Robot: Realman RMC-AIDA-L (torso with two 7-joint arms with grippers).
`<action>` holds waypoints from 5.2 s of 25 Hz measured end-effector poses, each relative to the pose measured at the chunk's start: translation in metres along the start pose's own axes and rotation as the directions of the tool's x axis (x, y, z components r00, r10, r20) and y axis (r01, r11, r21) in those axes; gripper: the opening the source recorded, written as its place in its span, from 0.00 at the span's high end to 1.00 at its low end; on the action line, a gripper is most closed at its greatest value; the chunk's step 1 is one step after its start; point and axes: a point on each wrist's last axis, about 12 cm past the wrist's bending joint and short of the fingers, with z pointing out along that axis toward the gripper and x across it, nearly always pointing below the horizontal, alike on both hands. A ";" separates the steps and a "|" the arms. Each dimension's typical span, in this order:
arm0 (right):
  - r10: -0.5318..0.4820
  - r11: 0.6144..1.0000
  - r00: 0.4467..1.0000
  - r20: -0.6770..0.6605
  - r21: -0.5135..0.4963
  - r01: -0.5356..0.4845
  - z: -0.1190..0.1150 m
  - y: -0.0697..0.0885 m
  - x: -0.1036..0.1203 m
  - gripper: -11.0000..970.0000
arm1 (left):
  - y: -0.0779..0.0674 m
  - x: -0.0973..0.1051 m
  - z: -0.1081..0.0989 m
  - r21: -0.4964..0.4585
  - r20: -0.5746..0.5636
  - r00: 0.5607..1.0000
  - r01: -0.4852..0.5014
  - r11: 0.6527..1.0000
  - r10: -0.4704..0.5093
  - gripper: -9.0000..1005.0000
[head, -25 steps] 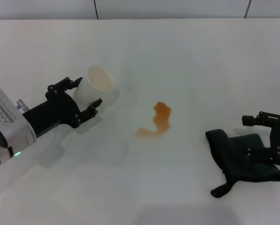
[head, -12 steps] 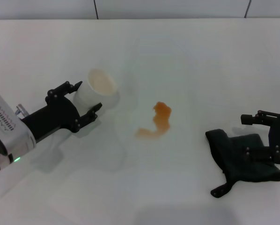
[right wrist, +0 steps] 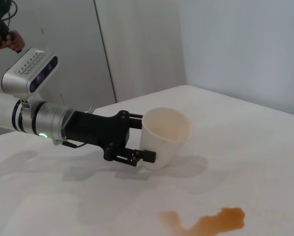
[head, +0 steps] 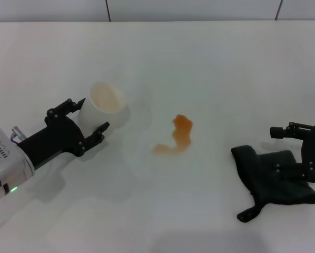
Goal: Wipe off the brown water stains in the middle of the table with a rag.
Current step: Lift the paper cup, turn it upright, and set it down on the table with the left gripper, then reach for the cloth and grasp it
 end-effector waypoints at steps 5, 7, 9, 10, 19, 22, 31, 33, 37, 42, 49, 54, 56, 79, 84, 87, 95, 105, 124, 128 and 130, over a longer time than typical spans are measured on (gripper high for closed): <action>0.000 1.000 1.000 0.001 -0.002 0.000 0.001 0.000 -0.001 0.20 | -0.001 0.002 -0.002 -0.011 -0.001 1.000 0.003 1.000 -0.003 0.30; 0.000 1.000 1.000 0.001 -0.003 0.000 0.001 0.000 -0.001 0.20 | -0.001 0.002 -0.003 -0.012 -0.002 1.000 0.005 1.000 -0.005 0.30; 0.001 1.000 1.000 0.001 -0.004 -0.001 0.001 0.000 -0.001 0.20 | -0.001 0.002 -0.004 -0.012 -0.002 1.000 0.008 1.000 -0.008 0.30; 0.002 1.000 1.000 0.001 -0.004 -0.002 0.001 0.000 -0.001 0.20 | -0.002 0.002 -0.004 -0.011 -0.001 1.000 0.010 1.000 -0.010 0.30; 0.003 1.000 1.000 0.000 -0.007 -0.003 0.002 0.000 -0.001 0.20 | -0.003 0.005 -0.009 -0.032 0.002 1.000 0.025 0.999 -0.025 0.18; 0.005 1.000 1.000 0.000 -0.006 -0.005 0.002 0.000 -0.001 0.20 | -0.004 0.006 -0.011 -0.037 0.000 1.000 0.029 0.999 -0.029 0.14; 0.005 1.000 1.000 0.001 -0.007 -0.005 0.002 0.000 -0.001 0.20 | -0.008 0.012 -0.019 -0.051 -0.016 0.999 0.039 0.998 -0.040 0.12; 0.005 1.000 1.000 -0.001 -0.011 -0.005 0.003 0.001 -0.001 0.21 | -0.009 0.014 -0.020 -0.060 -0.017 0.999 0.048 0.997 -0.049 0.12; 0.006 1.000 1.000 -0.001 -0.015 -0.006 0.004 0.001 0.000 0.21 | -0.011 0.015 -0.023 -0.067 -0.014 0.998 0.052 0.996 -0.053 0.12; 0.012 1.000 1.000 0.002 -0.019 -0.012 0.005 0.002 0.001 0.21 | -0.013 0.016 -0.026 -0.068 -0.009 0.998 0.056 0.996 -0.057 0.12; 0.012 1.000 1.000 0.003 -0.022 -0.012 0.006 0.003 0.002 0.21 | -0.011 0.016 -0.028 -0.071 -0.012 0.998 0.063 0.995 -0.064 0.12; 0.014 1.000 1.000 0.003 -0.022 -0.014 0.006 0.003 0.001 0.21 | -0.009 0.017 -0.025 -0.071 -0.028 0.996 0.078 0.994 -0.080 0.12; 0.014 1.000 1.000 0.003 -0.022 -0.014 0.006 0.003 0.001 0.21 | -0.009 0.017 -0.024 -0.068 -0.031 0.996 0.085 0.994 -0.087 0.12; 0.021 0.999 1.000 0.001 -0.025 -0.021 0.007 0.004 0.004 0.21 | -0.015 0.015 -0.041 -0.079 0.043 0.994 0.102 0.992 -0.099 0.12; 0.030 0.999 1.000 -0.001 -0.027 -0.030 0.007 0.005 0.006 0.21 | -0.015 0.011 -0.051 -0.106 0.115 0.987 0.122 0.987 -0.110 0.12; 0.036 0.999 0.999 -0.001 -0.029 -0.036 0.007 0.005 0.007 0.21 | -0.012 0.005 -0.061 -0.116 0.181 0.977 0.136 0.984 -0.114 0.12; 0.029 0.999 1.000 0.000 -0.031 -0.029 0.009 0.004 0.006 0.21 | 0.015 -0.013 -0.076 -0.126 0.282 0.946 0.203 0.971 -0.161 0.12; 0.033 0.999 0.999 0.005 -0.041 -0.032 0.009 0.005 0.004 0.22 | 0.068 -0.041 -0.072 0.013 0.225 0.948 0.228 0.973 -0.225 0.12; 0.073 0.996 0.997 -0.030 -0.054 -0.074 0.010 0.004 -0.001 0.22 | 0.103 -0.107 -0.081 0.273 -0.162 0.973 0.202 0.941 -0.162 0.12; 0.103 0.993 0.992 -0.076 -0.052 -0.107 0.010 0.002 -0.004 0.22 | 0.105 -0.108 -0.086 0.268 -0.147 0.974 0.209 0.940 -0.174 0.12; 0.111 0.992 0.989 -0.095 -0.053 -0.116 0.009 0.002 -0.005 0.22 | 0.104 -0.110 -0.087 0.284 -0.143 0.974 0.209 0.936 -0.174 0.12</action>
